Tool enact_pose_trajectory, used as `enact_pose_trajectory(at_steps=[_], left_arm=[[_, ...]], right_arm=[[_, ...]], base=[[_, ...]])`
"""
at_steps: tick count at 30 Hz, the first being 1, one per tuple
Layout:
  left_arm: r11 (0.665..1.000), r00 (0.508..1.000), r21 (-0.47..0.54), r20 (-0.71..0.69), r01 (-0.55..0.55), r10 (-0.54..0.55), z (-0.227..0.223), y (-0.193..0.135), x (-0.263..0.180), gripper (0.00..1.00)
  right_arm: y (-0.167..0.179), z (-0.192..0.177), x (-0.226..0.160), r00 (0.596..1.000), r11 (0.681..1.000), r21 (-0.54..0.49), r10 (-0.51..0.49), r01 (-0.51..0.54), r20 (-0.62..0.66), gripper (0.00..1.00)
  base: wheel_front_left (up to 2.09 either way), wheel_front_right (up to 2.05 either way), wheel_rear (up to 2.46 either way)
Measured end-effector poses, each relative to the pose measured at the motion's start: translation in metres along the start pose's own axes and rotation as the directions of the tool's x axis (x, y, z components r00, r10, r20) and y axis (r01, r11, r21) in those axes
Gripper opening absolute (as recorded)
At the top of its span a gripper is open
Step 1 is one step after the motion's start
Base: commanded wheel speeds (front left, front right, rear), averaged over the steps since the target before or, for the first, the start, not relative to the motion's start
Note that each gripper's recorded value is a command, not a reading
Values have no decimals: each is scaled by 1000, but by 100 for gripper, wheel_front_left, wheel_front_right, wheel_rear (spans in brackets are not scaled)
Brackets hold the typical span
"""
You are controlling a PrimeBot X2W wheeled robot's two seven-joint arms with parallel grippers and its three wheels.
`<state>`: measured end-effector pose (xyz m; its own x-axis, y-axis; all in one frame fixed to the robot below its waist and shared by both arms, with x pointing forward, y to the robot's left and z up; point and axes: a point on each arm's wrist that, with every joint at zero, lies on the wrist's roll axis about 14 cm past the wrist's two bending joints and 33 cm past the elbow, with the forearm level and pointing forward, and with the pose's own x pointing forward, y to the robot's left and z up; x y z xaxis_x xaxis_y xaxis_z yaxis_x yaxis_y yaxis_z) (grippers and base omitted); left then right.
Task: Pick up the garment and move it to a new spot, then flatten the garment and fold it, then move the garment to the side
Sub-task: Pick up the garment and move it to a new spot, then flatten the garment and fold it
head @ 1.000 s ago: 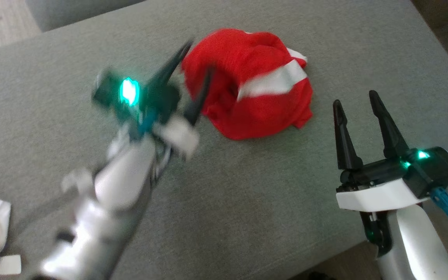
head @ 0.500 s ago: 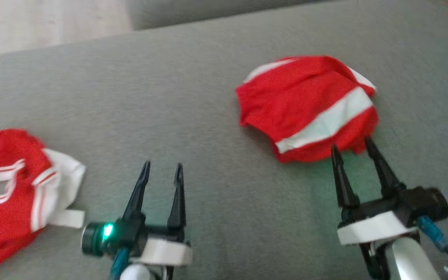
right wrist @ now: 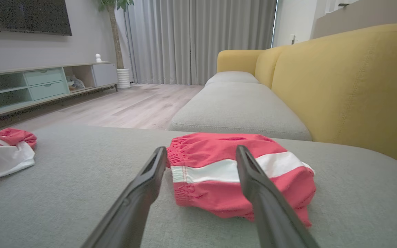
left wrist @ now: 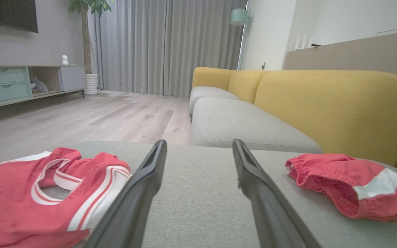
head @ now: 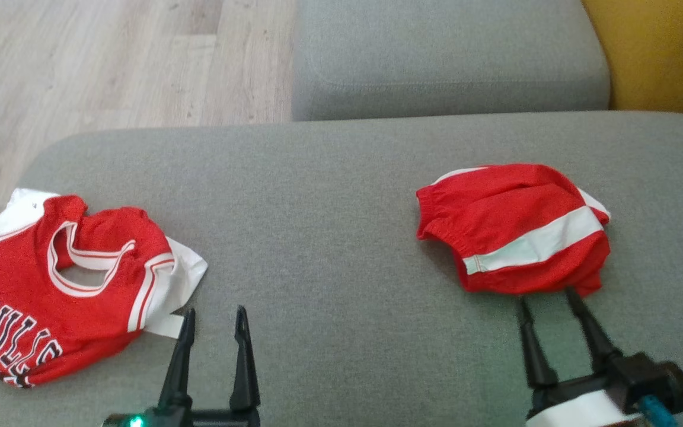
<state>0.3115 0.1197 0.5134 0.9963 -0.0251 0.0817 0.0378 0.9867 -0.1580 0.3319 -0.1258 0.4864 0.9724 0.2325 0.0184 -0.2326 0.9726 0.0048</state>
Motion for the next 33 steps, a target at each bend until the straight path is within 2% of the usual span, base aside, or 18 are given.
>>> enact_pose_trajectory(at_steps=[8, 33], left_arm=[[998, 999, 60, 3, 34, -34, -1, -3, -11, 100], [995, 997, 71, -33, 66, -63, -12, -11, -18, 100]], right_arm=[[7, 0, -10, 1000, 1000, 0, 13, -13, 2, 100], [8, 1, -13, 1000, 1000, -18, 14, -14, 3, 100]], base=[[0, 0, 0], [0, 0, 0]])
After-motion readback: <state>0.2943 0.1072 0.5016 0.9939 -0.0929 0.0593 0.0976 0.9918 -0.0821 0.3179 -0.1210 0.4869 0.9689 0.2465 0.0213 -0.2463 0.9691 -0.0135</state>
